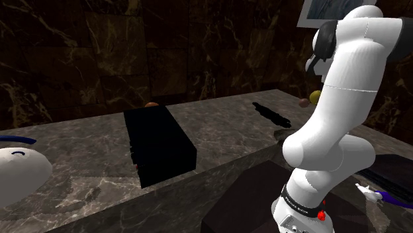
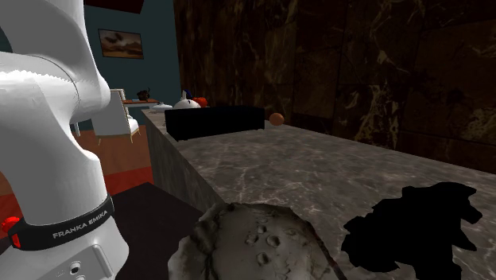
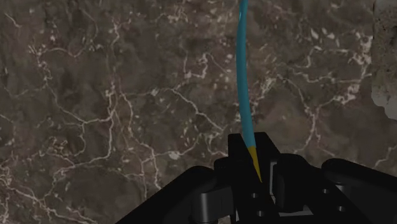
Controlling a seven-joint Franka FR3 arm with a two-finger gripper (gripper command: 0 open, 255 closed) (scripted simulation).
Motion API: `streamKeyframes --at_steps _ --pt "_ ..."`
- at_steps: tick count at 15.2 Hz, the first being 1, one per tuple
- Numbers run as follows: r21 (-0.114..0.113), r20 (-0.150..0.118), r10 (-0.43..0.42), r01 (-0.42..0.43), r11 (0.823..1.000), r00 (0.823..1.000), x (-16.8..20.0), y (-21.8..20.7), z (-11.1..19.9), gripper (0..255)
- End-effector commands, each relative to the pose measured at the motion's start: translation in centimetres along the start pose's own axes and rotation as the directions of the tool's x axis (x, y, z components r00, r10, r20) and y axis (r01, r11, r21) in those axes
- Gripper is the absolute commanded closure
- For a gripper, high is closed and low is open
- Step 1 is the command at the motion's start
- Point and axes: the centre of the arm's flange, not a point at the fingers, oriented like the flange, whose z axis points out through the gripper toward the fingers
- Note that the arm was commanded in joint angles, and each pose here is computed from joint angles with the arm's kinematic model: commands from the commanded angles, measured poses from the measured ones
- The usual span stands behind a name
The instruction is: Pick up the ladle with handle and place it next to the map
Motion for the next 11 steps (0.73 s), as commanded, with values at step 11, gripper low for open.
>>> streamKeyframes --at_steps 11 --pt "0.000 0.000 0.000 0.000 1.000 1.000 1.4 -0.5 6.1 255"
